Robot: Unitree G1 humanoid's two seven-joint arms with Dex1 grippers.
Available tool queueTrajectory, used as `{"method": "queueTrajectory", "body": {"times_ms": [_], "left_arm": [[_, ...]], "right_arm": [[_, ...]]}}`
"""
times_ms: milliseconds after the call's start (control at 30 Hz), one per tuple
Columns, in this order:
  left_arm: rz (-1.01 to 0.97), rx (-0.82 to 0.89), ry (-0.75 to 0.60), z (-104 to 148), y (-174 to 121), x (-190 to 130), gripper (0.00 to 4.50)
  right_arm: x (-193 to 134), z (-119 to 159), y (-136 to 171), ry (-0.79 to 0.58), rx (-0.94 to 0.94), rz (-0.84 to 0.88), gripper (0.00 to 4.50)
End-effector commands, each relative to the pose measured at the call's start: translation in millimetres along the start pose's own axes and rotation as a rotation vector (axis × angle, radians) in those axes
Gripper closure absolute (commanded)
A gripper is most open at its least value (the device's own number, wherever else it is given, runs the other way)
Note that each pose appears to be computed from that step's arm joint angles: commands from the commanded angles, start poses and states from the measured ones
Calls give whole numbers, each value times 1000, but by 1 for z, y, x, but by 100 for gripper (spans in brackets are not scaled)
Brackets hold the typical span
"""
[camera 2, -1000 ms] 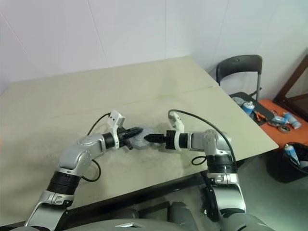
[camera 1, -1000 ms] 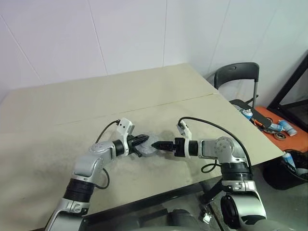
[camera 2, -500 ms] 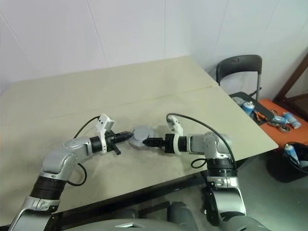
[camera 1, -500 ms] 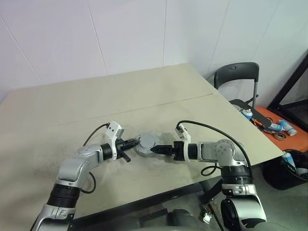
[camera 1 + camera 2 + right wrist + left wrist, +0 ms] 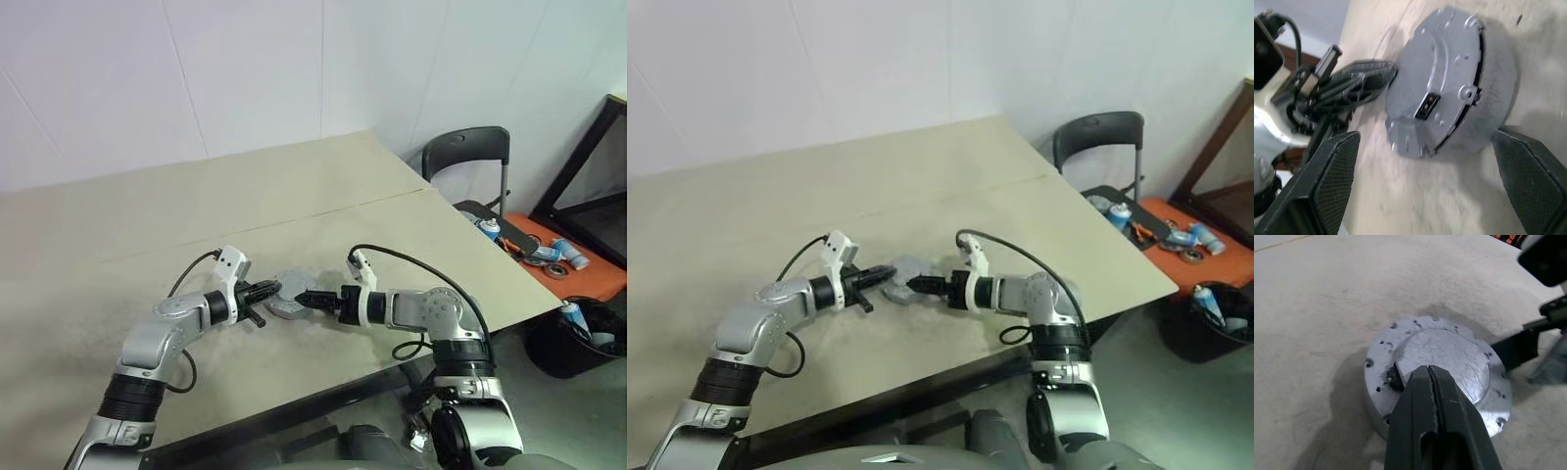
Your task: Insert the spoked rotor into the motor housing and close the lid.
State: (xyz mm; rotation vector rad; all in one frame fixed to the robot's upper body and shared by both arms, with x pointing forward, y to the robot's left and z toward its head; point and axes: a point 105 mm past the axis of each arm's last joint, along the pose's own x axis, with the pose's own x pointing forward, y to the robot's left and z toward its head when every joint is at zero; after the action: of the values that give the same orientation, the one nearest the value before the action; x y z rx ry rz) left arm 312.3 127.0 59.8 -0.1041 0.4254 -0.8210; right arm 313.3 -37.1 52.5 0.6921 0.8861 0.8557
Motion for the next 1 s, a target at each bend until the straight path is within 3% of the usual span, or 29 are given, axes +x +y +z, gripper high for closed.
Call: {"method": "queueTrajectory", "body": {"times_ms": [33,333,600,800,900,1000], "left_arm": [[-1,-20,39,-10,4,-5,450],[49,-15,60,-15,25,-28,450],[45,-7,53,-14,21,-20,450],[45,-8,57,-17,21,-16,450],[49,-8,61,-18,22,-17,450],[54,-8,63,-18,21,-18,450]], "right_arm": [[4,15,14,-34,-46,31,6],[9,0,9,0,-25,16,6],[15,13,14,-56,-6,32,6],[18,3,8,-45,5,17,6],[18,2,6,-55,26,24,65],[19,1,4,-56,31,12,172]]}}
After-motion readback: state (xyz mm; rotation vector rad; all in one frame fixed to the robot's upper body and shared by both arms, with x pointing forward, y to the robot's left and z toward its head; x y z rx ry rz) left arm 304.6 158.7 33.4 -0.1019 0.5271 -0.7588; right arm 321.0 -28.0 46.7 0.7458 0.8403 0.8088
